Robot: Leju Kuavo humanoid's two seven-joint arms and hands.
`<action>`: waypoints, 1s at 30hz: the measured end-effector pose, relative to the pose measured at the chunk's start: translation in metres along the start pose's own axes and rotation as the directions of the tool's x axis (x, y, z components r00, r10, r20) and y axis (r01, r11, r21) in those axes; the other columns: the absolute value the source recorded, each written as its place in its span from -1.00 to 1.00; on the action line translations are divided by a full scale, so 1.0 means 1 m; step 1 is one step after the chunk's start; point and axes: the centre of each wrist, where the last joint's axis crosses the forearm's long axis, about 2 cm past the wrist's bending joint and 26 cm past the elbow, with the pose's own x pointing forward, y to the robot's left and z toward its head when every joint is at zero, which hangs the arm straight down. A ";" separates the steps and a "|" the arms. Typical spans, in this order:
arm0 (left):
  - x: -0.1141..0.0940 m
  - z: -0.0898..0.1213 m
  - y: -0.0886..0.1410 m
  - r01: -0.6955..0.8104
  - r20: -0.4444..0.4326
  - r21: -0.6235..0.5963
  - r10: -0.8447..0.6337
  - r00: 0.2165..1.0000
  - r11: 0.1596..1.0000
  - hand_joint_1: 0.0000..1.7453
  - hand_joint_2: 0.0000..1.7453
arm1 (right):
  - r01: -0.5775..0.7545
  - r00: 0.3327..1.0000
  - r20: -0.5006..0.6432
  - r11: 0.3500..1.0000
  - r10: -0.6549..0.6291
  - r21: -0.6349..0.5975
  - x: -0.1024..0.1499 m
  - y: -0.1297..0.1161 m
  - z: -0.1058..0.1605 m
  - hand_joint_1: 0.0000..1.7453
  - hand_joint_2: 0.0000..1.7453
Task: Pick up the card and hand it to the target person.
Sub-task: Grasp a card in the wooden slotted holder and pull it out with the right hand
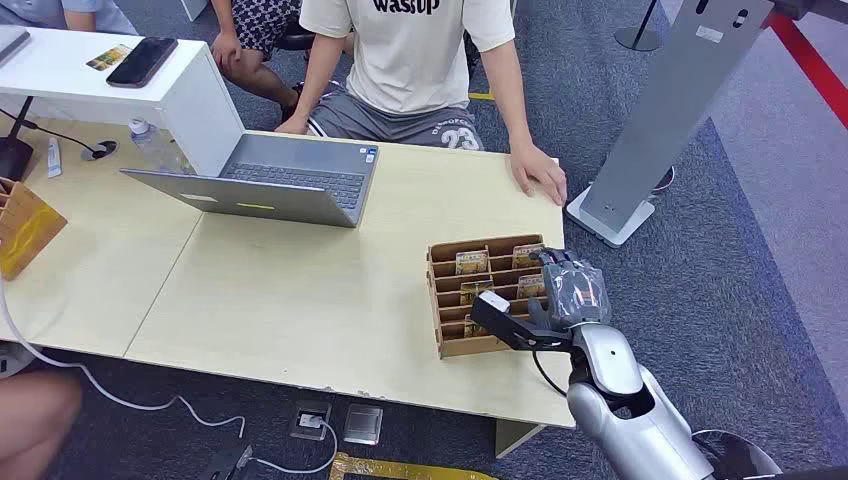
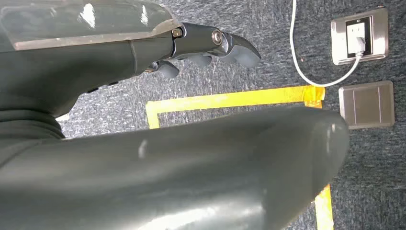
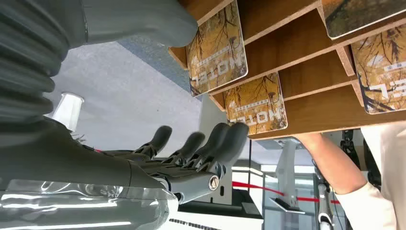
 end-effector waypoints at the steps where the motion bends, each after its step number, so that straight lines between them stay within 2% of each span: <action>1: 0.000 0.000 0.000 0.000 0.000 0.000 0.000 1.000 1.000 -1.00 -1.00 | 0.000 1.000 0.000 1.000 0.000 0.001 0.000 0.000 0.000 -0.35 1.00; 6: 0.000 0.000 0.000 0.000 0.000 0.000 0.000 1.000 1.000 -1.00 -1.00 | 0.001 1.000 0.000 1.000 -0.001 0.010 0.000 0.002 0.000 -0.48 1.00; 11: 0.000 0.000 0.000 0.000 0.000 0.000 0.000 1.000 1.000 -1.00 -1.00 | -0.001 1.000 0.003 1.000 0.001 0.014 0.001 0.003 0.001 -0.34 1.00; 15: 0.000 0.000 0.000 0.000 0.000 0.000 0.000 1.000 1.000 -1.00 -1.00 | -0.003 1.000 0.007 1.000 0.003 0.018 0.002 0.004 0.001 -0.31 1.00; 20: 0.000 0.000 0.000 0.000 0.000 0.000 0.000 1.000 1.000 -1.00 -1.00 | -0.003 1.000 0.010 1.000 0.003 0.023 0.003 0.005 0.002 -0.10 1.00; 25: 0.000 0.000 0.000 0.000 0.000 0.000 0.000 1.000 1.000 -1.00 -1.00 | 0.003 1.000 0.010 1.000 -0.003 0.027 0.003 0.006 0.002 -0.08 1.00; 27: 0.000 0.000 0.000 0.000 0.000 0.000 0.000 1.000 1.000 -1.00 -1.00 | 0.004 1.000 0.010 1.000 -0.004 0.027 0.003 0.005 0.002 -0.02 1.00; 30: 0.000 0.000 0.000 0.000 0.000 0.000 0.000 1.000 1.000 -1.00 -1.00 | 0.004 1.000 0.010 1.000 -0.004 0.026 0.003 0.005 0.002 0.17 1.00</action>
